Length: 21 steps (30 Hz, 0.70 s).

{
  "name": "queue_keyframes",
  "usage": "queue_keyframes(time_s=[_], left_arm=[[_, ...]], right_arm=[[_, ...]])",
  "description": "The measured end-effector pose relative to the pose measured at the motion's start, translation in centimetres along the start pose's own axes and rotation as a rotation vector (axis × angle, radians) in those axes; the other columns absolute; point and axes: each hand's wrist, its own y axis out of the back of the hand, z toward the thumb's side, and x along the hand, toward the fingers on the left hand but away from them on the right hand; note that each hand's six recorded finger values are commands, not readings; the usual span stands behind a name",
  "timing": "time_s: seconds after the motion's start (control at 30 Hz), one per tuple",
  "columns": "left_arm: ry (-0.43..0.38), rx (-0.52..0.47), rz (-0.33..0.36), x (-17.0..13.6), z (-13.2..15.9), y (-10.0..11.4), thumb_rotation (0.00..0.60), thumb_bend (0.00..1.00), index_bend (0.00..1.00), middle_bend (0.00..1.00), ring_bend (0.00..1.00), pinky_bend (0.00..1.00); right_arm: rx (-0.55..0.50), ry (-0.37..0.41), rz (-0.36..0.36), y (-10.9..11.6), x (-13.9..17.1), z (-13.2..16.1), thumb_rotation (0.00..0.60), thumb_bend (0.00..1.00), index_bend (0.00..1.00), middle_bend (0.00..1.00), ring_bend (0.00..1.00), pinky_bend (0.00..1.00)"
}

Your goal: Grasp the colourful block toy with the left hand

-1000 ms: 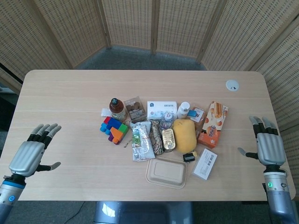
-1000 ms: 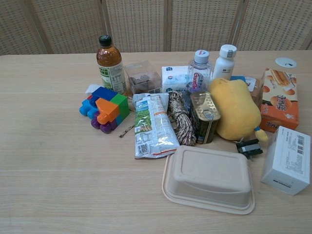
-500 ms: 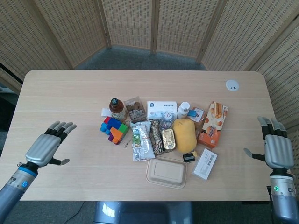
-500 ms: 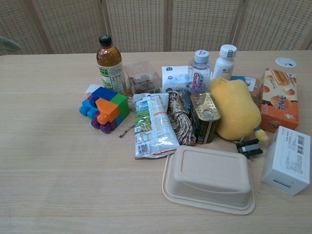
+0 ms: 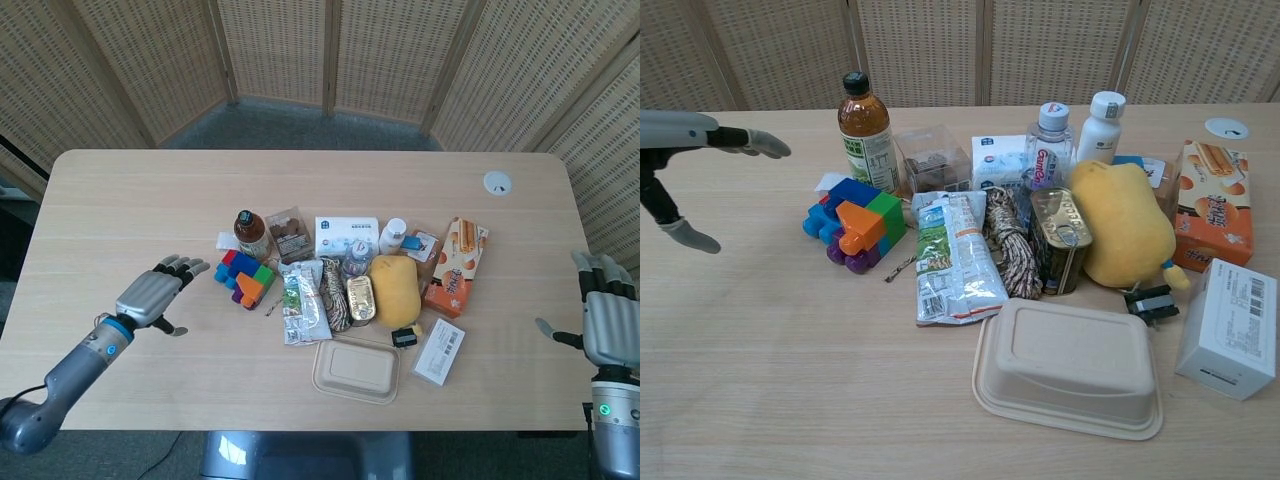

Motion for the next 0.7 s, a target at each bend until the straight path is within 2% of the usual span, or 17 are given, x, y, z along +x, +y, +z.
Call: queue_keyframes(time_s=[0.37,0.7], left_arm=[[-0.051,0.022,-0.061,5.9,3.2,-0.5,0.6,0.13,0.0,0.0,0.0,0.0],[-0.057,0.03,-0.112,9.5,4.9,-1.0,0.6,0.13,0.0,0.0,0.0,0.0]], right_arm=[[0.002,-0.041,-0.009,0.5,0.5,-1.4,0.519,0.0,0.0,0.0,0.0,0.0],[0.001,-0.059,-0.023,0.9,0.8,-2.0,0.524,0.0,0.0,0.0,0.0,0.0]])
